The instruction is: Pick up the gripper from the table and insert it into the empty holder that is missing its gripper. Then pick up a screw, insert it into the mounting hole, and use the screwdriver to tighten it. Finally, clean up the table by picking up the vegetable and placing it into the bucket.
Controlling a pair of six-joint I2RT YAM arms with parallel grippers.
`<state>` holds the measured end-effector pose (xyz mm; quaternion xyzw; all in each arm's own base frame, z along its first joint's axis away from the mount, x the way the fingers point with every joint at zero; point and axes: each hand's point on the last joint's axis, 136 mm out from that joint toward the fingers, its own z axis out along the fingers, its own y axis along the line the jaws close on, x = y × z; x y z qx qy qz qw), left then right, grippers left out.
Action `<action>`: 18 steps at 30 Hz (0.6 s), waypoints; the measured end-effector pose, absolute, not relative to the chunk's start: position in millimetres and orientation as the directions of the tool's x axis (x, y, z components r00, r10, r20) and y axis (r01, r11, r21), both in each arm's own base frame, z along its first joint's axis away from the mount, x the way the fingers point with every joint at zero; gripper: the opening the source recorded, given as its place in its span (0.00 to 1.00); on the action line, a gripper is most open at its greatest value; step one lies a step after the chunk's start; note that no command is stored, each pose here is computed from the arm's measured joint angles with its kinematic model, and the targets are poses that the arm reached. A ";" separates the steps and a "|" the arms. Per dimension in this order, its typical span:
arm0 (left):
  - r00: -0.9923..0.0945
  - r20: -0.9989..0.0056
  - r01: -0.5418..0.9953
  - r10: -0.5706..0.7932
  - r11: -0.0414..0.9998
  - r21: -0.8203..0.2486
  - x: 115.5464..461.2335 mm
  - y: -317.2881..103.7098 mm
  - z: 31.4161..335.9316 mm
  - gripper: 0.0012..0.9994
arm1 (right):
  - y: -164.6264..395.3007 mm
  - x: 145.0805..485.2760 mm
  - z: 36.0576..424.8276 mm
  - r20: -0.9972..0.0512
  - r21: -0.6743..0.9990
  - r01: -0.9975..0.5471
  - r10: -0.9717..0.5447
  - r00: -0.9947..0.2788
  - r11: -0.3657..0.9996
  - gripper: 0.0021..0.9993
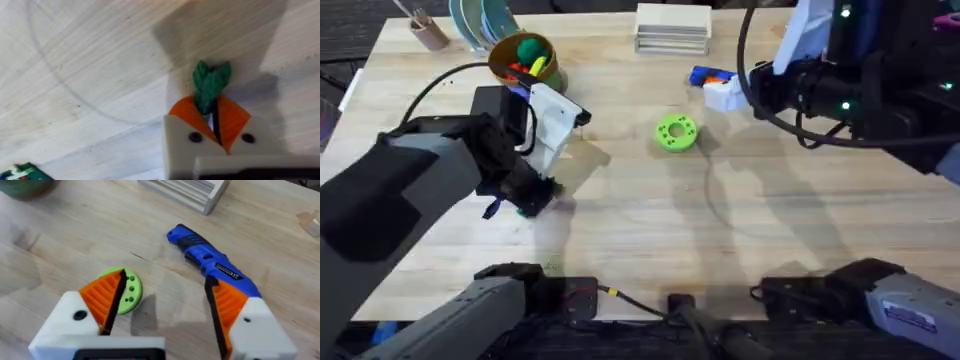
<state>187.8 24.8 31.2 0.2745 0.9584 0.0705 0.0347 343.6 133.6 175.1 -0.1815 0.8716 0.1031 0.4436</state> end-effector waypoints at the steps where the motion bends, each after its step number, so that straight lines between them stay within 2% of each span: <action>1: -0.847 -0.028 0.522 0.531 0.839 0.152 187.6 24.5 31.1 0.02 | 133.6 343.6 175.1 -0.811 0.018 -0.408 -0.225 -0.540 0.913 0.99; 11: -0.847 -0.032 0.520 0.531 0.839 0.157 189.4 24.9 32.2 0.02 | 133.6 343.5 175.0 -0.810 0.019 -0.408 -0.225 -0.541 0.913 0.99; 15: -0.845 -0.069 0.510 0.530 0.838 0.197 208.8 27.8 46.6 0.02 | 133.6 343.6 175.1 -0.811 0.019 -0.408 -0.225 -0.541 0.913 0.99; 18: -0.834 -0.150 0.487 0.530 0.837 0.250 238.1 28.9 71.3 0.02 | 133.6 343.6 175.1 -0.811 0.019 -0.408 -0.225 -0.541 0.913 0.99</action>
